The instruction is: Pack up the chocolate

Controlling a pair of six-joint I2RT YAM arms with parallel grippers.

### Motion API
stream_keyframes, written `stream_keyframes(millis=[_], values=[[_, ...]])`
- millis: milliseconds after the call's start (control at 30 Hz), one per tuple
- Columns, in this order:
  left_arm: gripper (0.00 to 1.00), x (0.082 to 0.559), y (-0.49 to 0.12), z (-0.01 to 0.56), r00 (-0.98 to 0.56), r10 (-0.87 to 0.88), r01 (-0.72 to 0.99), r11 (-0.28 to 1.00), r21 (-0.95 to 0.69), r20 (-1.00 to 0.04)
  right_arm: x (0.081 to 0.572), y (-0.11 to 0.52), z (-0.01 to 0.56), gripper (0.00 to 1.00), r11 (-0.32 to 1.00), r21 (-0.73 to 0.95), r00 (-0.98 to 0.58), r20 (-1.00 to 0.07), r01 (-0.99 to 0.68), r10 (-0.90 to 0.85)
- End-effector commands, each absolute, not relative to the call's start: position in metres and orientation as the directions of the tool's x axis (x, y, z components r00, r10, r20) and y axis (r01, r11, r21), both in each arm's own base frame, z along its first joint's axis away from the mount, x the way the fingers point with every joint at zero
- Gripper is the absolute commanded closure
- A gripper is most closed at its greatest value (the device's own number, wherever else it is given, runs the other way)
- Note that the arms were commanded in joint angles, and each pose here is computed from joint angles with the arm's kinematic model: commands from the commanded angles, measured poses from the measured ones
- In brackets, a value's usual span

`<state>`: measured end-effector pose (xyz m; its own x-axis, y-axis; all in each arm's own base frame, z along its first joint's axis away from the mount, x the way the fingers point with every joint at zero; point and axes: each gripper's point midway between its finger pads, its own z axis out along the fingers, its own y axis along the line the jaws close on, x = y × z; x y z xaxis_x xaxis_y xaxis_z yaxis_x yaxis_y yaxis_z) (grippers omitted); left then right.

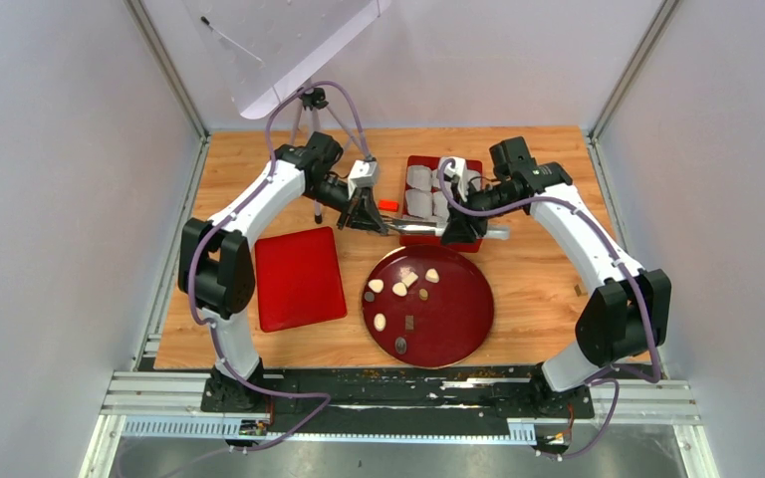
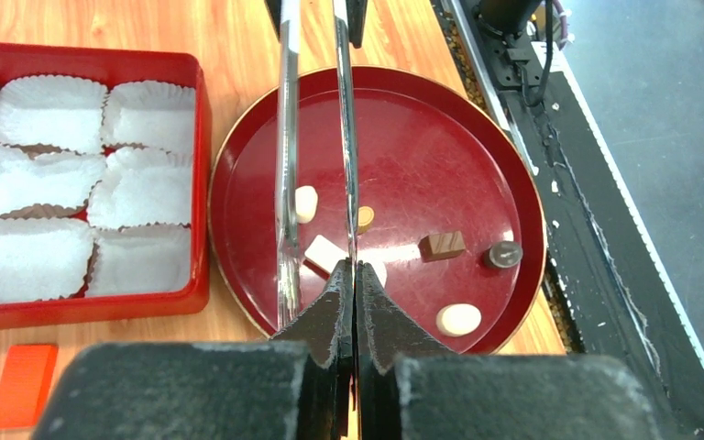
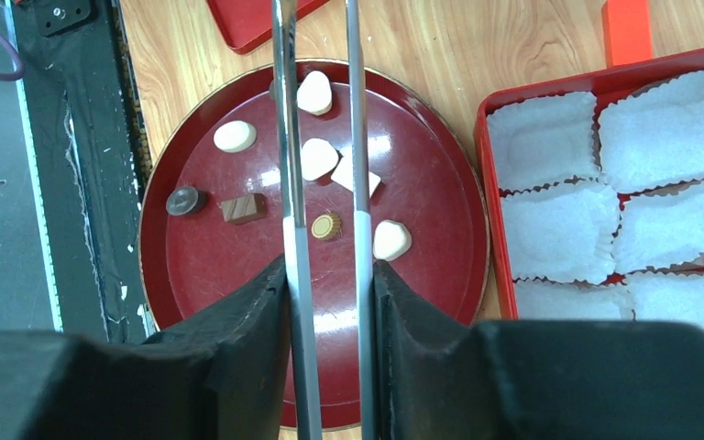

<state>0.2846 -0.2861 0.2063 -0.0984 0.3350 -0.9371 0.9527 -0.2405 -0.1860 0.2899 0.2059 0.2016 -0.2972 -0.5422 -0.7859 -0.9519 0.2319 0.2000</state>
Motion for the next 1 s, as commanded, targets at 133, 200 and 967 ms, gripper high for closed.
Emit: stream_keyframes(millis=[133, 200, 967], values=[[0.02, 0.302, -0.289, 0.203, -0.114, 0.37, 0.97, -0.159, -0.184, -0.922, 0.285, 0.208, 0.209, 0.74, 0.215, 0.193, -0.279, -0.812, -0.957, -0.513], [0.0, 0.309, -0.288, 0.207, -0.113, 0.377, 0.981, -0.103, -0.163, -0.919, 0.282, 0.204, 0.203, 0.75, 0.22, 0.193, -0.283, -0.8, -0.956, -0.529], [0.0, 0.278, -0.193, 0.159, -0.413, 0.448, 0.808, 0.582, -0.092, -0.793, 0.263, 0.137, 0.179, 0.66, 0.307, -0.016, -0.238, -0.593, -0.952, -0.77]])
